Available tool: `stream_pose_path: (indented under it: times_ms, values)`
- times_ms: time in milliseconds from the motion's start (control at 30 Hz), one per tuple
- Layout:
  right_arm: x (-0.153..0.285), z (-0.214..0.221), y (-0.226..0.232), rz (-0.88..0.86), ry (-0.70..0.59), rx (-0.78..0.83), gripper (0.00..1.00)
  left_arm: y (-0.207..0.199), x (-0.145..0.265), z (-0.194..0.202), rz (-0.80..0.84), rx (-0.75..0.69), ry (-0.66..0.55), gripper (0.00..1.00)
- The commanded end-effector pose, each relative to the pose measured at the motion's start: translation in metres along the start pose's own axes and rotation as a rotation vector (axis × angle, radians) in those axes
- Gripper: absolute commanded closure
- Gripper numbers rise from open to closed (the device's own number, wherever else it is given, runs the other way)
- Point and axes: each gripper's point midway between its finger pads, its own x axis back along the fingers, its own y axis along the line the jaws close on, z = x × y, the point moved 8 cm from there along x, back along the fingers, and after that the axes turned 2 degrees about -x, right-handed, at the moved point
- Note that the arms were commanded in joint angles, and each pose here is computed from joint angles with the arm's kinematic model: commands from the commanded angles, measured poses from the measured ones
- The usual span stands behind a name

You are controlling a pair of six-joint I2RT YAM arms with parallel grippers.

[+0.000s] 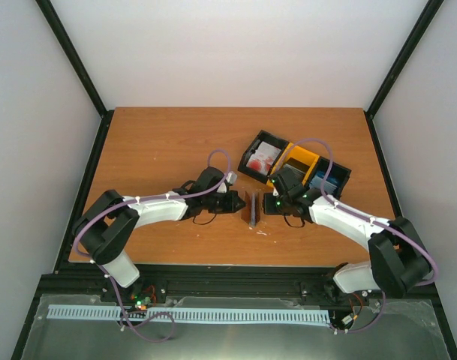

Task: Put the credit cards into the card holder
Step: Open the card holder at the center of the board.

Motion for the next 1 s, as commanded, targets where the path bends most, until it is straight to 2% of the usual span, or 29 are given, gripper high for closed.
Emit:
stream_pose_path:
  times_ms: [0,100,333,533,600,800,967]
  values:
    - [0.005,0.001,0.003,-0.08,-0.01,-0.007,0.72,-0.011,-0.002,-0.013,0.045,-0.036,-0.027,0.99]
    - [0.006,0.001,0.001,-0.103,-0.001,-0.024,0.57,-0.01,-0.002,-0.013,0.037,-0.029,-0.026,0.99]
    - [0.006,0.007,0.007,-0.195,0.034,-0.017,0.56,-0.008,-0.001,-0.013,0.016,-0.021,-0.033,0.99]
    - [0.014,0.006,0.012,-0.256,0.011,-0.01,0.43,-0.011,0.0,-0.014,0.025,-0.027,-0.034,0.99]
    - [0.015,0.006,0.012,-0.257,0.006,-0.011,0.43,-0.012,0.001,-0.015,0.028,-0.03,-0.036,0.99]
    - [-0.001,0.011,0.004,-0.175,0.062,-0.032,0.55,-0.009,-0.002,-0.014,0.022,-0.025,-0.028,0.99]
    - [-0.004,0.012,0.006,-0.2,0.073,-0.031,0.54,-0.009,-0.001,-0.014,0.022,-0.024,-0.027,0.99]
